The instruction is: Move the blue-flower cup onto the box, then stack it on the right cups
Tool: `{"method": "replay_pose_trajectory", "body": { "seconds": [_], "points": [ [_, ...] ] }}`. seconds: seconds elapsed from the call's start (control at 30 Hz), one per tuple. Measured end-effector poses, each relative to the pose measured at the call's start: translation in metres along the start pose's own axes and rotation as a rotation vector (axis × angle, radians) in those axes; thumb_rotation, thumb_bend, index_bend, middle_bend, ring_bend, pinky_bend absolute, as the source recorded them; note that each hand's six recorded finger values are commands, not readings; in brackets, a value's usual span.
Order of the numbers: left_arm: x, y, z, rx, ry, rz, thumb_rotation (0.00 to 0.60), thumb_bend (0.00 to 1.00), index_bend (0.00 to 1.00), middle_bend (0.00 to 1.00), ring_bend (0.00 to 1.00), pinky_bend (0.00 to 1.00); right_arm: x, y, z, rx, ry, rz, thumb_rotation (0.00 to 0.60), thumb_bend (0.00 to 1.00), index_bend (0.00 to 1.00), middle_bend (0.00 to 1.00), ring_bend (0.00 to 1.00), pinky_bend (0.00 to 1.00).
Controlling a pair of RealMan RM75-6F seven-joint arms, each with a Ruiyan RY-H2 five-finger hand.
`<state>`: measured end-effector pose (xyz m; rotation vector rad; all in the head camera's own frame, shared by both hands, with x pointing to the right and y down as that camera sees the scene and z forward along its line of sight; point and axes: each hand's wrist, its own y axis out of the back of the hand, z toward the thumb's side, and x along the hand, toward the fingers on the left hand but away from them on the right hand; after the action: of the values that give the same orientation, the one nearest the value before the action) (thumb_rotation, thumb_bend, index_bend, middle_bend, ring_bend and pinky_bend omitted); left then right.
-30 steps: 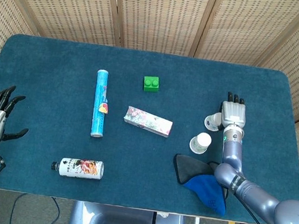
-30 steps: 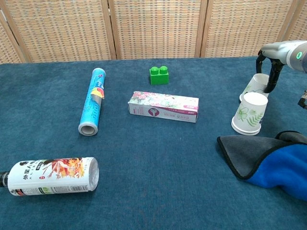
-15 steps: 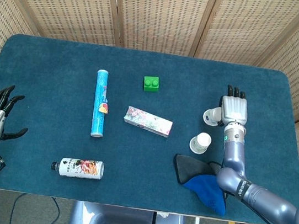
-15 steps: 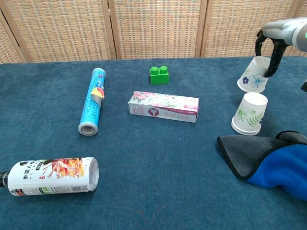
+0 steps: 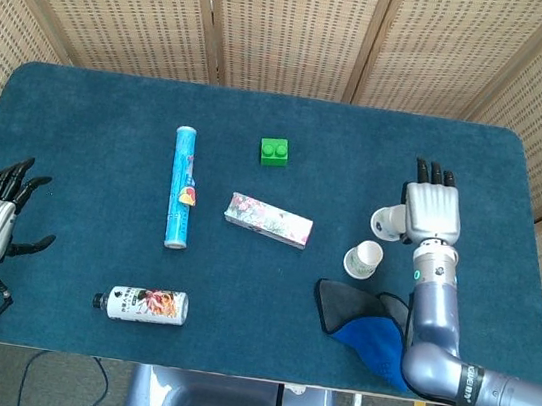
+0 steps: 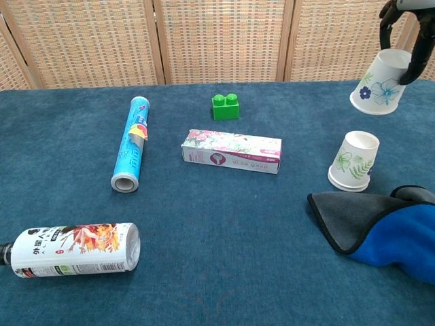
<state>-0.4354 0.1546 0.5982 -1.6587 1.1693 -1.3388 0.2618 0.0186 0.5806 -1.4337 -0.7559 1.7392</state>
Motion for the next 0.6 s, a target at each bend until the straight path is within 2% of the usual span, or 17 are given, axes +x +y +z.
{"method": "replay_pose_trajectory", "body": {
  "seconds": [0.27,0.6],
  "points": [
    [-0.002,0.003,0.001,-0.01,-0.011,0.003,0.6,0.2,0.18,0.0,0.0,0.04,0.02,-0.016,0.002,-0.006,0.0,0.062,0.6,0.18,0.54,0.11,0.0,0.16],
    [-0.001,0.001,0.001,-0.008,-0.011,-0.001,0.6,0.2,0.18,0.0,0.0,0.04,0.021,-0.027,0.014,-0.037,0.03,0.078,0.6,0.18,0.54,0.11,0.0,0.16]
  ]
}}
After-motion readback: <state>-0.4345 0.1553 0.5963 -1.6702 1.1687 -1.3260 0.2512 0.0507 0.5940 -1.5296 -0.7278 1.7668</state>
